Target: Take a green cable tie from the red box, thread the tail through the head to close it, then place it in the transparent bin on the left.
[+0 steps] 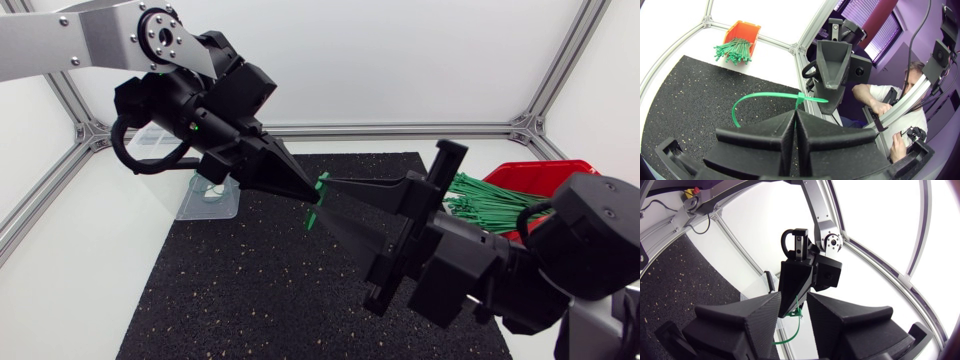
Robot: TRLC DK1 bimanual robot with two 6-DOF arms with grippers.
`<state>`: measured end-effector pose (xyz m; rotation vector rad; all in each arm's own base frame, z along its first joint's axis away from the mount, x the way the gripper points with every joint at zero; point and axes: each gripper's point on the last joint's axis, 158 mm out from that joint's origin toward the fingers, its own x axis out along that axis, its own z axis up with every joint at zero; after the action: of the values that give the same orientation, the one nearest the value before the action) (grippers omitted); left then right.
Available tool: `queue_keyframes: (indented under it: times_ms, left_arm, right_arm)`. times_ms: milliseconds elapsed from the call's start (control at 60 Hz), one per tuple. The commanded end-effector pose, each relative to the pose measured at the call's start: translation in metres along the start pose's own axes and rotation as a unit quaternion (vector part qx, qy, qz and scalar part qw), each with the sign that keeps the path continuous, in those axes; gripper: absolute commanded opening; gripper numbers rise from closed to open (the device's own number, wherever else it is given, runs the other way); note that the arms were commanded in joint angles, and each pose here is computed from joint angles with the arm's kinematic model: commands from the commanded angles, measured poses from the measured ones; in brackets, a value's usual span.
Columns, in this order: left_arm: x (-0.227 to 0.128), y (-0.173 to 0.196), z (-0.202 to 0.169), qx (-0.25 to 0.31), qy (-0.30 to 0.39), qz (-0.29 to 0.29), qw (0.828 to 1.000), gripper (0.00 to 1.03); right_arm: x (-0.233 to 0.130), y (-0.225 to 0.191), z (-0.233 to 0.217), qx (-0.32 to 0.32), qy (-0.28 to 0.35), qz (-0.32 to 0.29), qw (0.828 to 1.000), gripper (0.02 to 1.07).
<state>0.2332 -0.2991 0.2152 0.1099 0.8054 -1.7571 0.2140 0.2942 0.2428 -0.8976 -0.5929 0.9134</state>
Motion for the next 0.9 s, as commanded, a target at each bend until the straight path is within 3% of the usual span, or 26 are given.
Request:
queue_keyframes:
  times_ms: [0, 100, 200, 367, 500, 617, 750, 883]
  left_arm:
    - [0.0018, -0.0004, -0.0065, -0.016, 0.004, -0.002, 1.000, 0.03]
    - [0.0023, 0.0005, -0.0082, -0.016, 0.006, -0.001, 1.000, 0.03]
    - [0.0028, -0.0002, -0.0086, -0.015, 0.006, -0.001, 1.000, 0.03]
    - [0.0026, -0.0010, -0.0091, -0.015, 0.006, 0.000, 1.000, 0.03]
    - [0.0030, -0.0009, -0.0100, -0.014, 0.009, 0.001, 1.000, 0.03]
    - [0.0030, -0.0013, -0.0107, -0.013, 0.009, 0.002, 1.000, 0.03]
    - [0.0031, -0.0016, -0.0112, -0.012, 0.009, 0.003, 1.000, 0.03]
    - [0.0033, -0.0013, -0.0113, -0.011, 0.009, 0.003, 1.000, 0.03]
  right_arm:
    - [0.0043, -0.0050, 0.0032, 0.007, -0.004, -0.007, 1.000, 0.39]
    - [0.0053, -0.0046, 0.0026, 0.007, -0.004, -0.008, 1.000, 0.39]
    - [0.0070, -0.0062, 0.0025, 0.007, -0.005, -0.011, 1.000, 0.31]
    - [0.0111, -0.0045, -0.0009, 0.008, -0.002, -0.008, 1.000, 0.29]
    - [0.0128, -0.0068, -0.0009, 0.007, -0.002, -0.011, 1.000, 0.20]
    - [0.0130, -0.0090, -0.0017, 0.006, 0.000, -0.013, 1.000, 0.20]
    - [0.0129, -0.0085, -0.0034, 0.005, 0.002, -0.013, 1.000, 0.09]
    - [0.0124, -0.0061, -0.0051, 0.006, 0.005, -0.010, 1.000, 0.09]
